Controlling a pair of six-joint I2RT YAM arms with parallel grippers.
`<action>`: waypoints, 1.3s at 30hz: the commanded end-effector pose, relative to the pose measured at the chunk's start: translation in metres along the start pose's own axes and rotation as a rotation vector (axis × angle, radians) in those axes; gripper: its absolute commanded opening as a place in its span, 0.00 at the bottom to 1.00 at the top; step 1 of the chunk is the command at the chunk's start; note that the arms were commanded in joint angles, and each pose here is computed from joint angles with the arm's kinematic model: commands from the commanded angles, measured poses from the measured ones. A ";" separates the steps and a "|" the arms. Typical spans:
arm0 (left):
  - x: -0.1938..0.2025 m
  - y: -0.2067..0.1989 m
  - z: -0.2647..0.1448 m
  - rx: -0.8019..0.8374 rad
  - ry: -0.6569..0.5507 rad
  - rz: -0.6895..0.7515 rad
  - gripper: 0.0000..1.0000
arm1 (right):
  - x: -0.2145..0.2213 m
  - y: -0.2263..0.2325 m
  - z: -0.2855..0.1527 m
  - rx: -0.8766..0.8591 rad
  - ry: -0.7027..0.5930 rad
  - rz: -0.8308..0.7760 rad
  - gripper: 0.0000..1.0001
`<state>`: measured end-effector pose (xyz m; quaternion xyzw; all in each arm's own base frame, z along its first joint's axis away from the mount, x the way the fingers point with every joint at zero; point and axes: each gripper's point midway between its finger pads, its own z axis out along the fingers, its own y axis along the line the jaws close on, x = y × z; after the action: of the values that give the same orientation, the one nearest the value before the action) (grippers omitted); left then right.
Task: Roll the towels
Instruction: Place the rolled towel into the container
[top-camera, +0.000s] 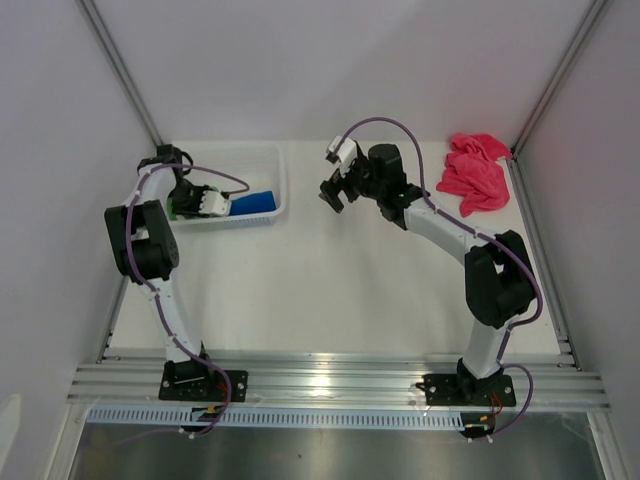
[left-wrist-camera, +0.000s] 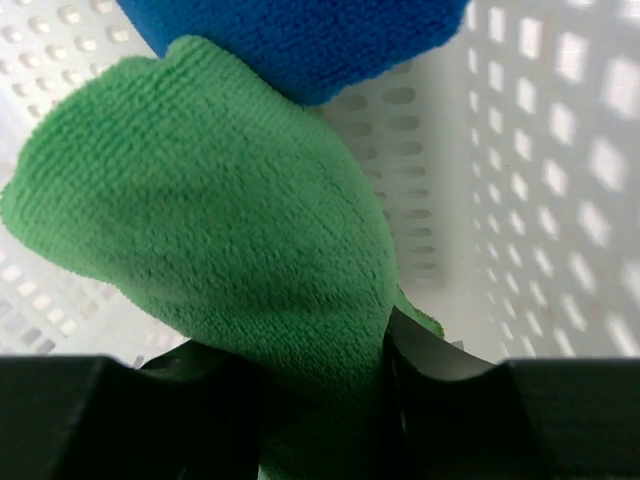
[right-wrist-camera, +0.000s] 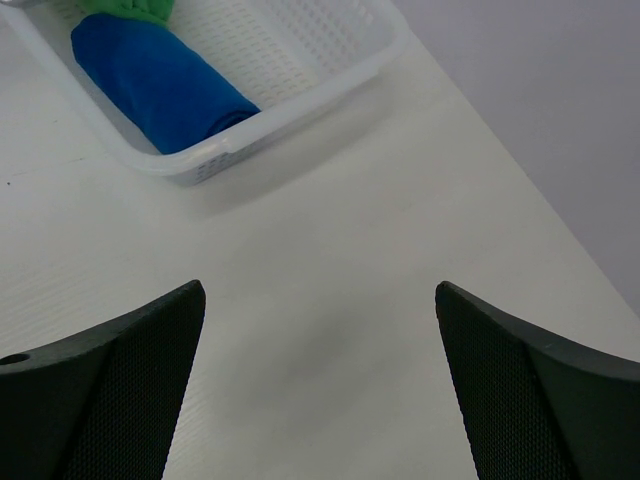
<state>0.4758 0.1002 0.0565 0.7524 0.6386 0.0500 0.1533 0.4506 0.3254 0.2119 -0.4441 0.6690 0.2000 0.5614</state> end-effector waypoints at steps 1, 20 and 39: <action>0.003 -0.006 0.005 0.037 0.019 0.099 0.05 | -0.016 -0.005 0.004 0.010 -0.030 -0.029 0.99; 0.030 0.069 -0.026 -0.240 0.125 0.182 0.01 | -0.009 -0.003 0.007 0.002 -0.015 -0.015 0.99; 0.047 0.071 -0.035 -0.254 0.141 0.100 0.01 | -0.005 0.000 0.004 -0.002 -0.008 -0.006 0.99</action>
<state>0.5529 0.1381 0.0887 0.7355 0.6231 0.1823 0.1937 0.4510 0.3248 0.2017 -0.4478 0.6774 0.1976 0.5491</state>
